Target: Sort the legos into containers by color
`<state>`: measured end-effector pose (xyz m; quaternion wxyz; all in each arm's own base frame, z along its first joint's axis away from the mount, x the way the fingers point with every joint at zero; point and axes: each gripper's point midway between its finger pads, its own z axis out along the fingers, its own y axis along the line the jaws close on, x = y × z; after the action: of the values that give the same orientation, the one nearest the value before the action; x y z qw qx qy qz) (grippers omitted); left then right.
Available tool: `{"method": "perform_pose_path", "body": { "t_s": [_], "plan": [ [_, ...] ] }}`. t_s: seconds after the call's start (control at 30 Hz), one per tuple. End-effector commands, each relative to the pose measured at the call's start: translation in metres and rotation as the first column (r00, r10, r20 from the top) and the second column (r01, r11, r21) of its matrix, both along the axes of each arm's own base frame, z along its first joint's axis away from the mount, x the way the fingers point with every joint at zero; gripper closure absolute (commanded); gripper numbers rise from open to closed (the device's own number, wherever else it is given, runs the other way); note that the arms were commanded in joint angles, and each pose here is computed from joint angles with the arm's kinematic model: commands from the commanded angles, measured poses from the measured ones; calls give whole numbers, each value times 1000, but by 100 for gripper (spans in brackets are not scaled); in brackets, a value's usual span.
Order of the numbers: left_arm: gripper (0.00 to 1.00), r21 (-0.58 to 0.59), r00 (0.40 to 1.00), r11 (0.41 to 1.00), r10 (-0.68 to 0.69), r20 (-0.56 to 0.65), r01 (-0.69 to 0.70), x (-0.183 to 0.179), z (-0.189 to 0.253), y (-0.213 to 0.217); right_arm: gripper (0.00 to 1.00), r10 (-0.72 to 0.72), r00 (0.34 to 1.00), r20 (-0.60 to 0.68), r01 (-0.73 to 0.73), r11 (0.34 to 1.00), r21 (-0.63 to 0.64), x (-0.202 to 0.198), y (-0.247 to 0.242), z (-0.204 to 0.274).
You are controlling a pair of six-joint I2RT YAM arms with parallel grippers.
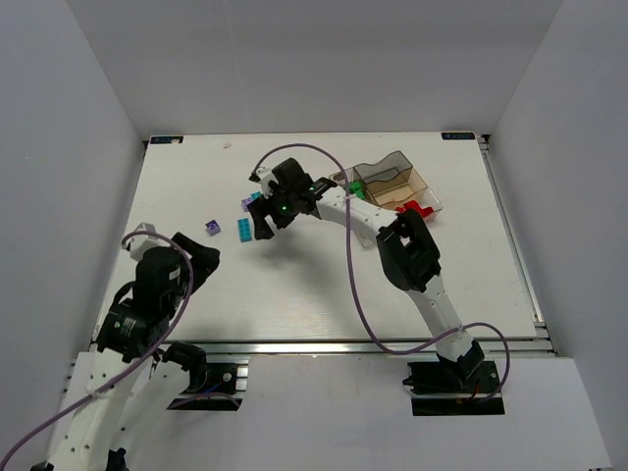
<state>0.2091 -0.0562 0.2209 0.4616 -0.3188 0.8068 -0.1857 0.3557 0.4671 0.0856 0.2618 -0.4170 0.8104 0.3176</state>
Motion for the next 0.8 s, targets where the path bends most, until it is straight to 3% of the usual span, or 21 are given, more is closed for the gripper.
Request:
{"method": "perform_pose_path", "body": {
  "t_s": [0.0, 0.1, 0.37, 0.6, 0.77],
  "plan": [
    [20, 30, 991, 993, 113, -70, -111, -26, -11, 25, 11, -82, 996, 20, 80, 992, 96, 9, 33, 27],
    [19, 37, 988, 990, 135, -73, -132, -36, -7, 32, 11, -153, 988, 37, 150, 985, 84, 14, 52, 4],
    [19, 59, 988, 991, 128, -86, -124, -43, -7, 35, 11, -256, 957, 134, 237, 961, 146, 18, 94, 6],
    [17, 90, 986, 987, 142, -86, -134, -47, 0, 42, 13, -387, 890, 239, 373, 922, 106, 36, 90, -15],
    [17, 88, 983, 983, 169, -66, -163, -54, 6, 49, 23, -403, 877, 263, 403, 913, 55, 39, 80, -36]
  ]
}}
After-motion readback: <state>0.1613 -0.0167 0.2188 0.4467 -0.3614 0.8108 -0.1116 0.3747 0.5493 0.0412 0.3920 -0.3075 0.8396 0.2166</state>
